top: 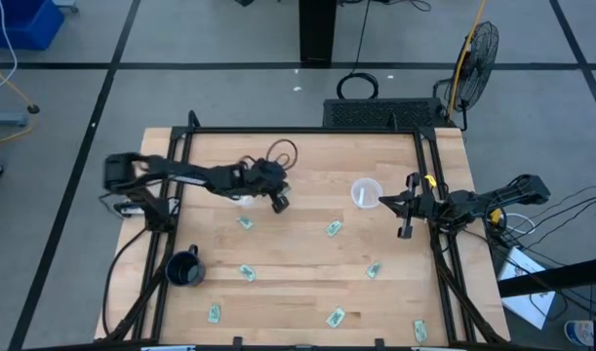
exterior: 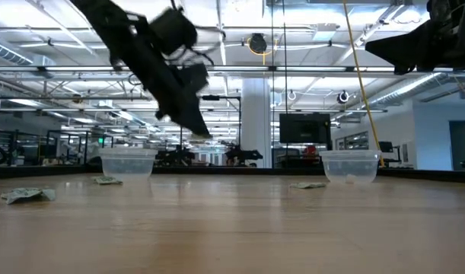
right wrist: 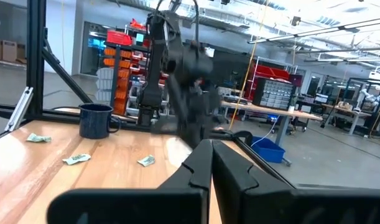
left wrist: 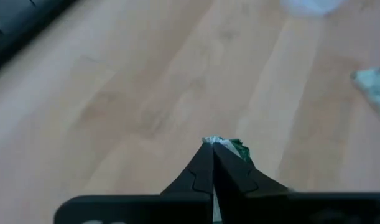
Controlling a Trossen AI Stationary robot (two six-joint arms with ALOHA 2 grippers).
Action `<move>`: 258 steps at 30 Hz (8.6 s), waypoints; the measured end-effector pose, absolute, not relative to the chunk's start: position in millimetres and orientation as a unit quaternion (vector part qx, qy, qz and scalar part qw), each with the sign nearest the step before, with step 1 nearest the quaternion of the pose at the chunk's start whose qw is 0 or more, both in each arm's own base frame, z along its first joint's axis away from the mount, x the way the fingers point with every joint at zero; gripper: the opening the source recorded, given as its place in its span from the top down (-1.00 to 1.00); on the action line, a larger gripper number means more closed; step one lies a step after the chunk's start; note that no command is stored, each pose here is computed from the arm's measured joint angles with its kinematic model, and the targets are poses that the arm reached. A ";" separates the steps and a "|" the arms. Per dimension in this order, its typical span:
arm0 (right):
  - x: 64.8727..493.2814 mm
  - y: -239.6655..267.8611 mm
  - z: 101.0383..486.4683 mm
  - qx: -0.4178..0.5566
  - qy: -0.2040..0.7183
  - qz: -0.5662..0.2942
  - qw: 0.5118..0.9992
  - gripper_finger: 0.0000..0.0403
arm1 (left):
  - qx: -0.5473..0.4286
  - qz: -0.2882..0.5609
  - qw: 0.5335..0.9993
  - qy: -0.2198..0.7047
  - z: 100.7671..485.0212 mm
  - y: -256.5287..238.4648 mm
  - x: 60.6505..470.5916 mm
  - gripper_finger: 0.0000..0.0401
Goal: Pick and place Stevia / Truvia into bins
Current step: Put the truvia packet into the left transparent container, then put the stevia packet into the right transparent container, then put the stevia packet into the left transparent container
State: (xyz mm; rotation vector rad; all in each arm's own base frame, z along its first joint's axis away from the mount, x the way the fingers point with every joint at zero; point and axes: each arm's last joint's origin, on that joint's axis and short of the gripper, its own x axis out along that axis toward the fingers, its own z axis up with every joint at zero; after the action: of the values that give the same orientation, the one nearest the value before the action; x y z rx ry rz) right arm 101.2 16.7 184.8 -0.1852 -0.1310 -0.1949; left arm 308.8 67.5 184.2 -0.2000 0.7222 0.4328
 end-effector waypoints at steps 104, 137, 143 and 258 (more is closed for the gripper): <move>261.9 61.0 123.2 -0.029 0.371 -0.016 0.928 0.34 | -0.088 0.258 0.911 0.311 256.4 54.4 243.6 0.52; 270.1 40.8 96.5 -0.027 0.406 -0.044 0.912 0.98 | -0.090 0.258 0.910 0.311 255.9 54.3 243.6 0.52; 268.8 47.5 111.4 -0.043 0.376 -0.021 0.926 1.00 | -0.089 0.258 0.910 0.311 255.9 54.3 243.6 0.52; 197.8 -6.7 176.9 0.057 0.186 -0.140 0.971 0.59 | -0.136 0.049 0.895 0.421 235.9 -29.3 244.6 0.52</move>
State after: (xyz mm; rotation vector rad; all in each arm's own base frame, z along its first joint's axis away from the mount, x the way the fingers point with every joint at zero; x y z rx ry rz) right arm 197.8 -6.7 176.9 0.1147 0.3766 -0.2832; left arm 244.6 -29.3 235.9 -0.2829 0.8735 0.1019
